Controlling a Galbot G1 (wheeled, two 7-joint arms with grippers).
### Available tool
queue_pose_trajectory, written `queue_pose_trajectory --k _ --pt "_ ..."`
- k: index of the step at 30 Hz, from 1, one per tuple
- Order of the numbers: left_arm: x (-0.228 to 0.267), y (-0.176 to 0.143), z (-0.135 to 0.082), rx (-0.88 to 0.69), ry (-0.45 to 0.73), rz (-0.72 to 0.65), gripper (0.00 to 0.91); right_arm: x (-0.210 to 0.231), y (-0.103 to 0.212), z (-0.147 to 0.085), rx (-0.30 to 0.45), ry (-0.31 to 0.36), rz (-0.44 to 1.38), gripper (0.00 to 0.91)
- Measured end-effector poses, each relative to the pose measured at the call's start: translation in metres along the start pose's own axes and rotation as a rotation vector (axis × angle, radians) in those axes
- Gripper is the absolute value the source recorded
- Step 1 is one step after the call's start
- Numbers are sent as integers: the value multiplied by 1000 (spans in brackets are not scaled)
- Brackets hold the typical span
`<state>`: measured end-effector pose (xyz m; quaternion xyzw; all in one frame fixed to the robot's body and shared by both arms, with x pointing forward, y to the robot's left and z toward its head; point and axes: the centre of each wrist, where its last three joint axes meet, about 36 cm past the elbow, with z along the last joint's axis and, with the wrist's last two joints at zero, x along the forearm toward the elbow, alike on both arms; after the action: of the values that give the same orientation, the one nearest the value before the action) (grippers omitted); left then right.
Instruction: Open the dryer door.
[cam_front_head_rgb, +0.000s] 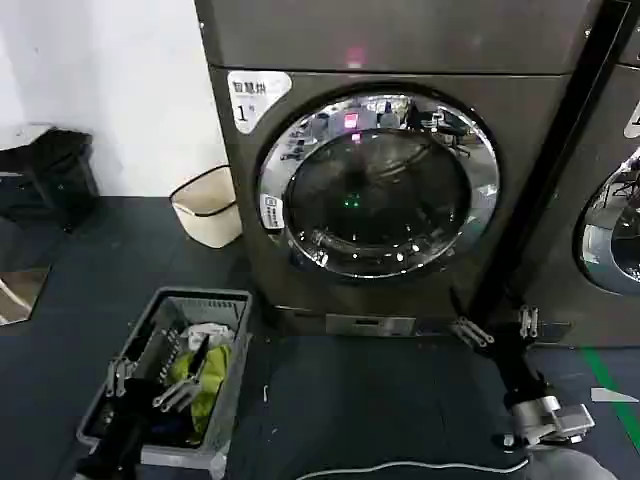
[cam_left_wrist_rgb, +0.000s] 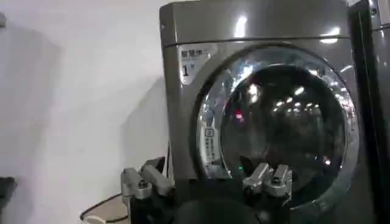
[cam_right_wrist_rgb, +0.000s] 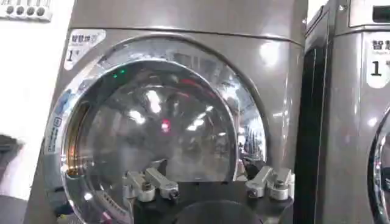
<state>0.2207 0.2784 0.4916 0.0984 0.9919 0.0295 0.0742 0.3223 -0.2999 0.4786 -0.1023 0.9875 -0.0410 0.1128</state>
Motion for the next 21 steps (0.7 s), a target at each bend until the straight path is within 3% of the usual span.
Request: queue_pose_trajectory --k 7,13,21 --pt "0 -2 0 11 -3 24 907 -31 -17 -5 -84 12 -145 907" --pt "1 -2 -1 9 9 28 907 -65 -37 -7 -89 38 -281 907" --pt "2 -2 1 10 11 34 907 -127 -25 -8 -108 35 -447 907"
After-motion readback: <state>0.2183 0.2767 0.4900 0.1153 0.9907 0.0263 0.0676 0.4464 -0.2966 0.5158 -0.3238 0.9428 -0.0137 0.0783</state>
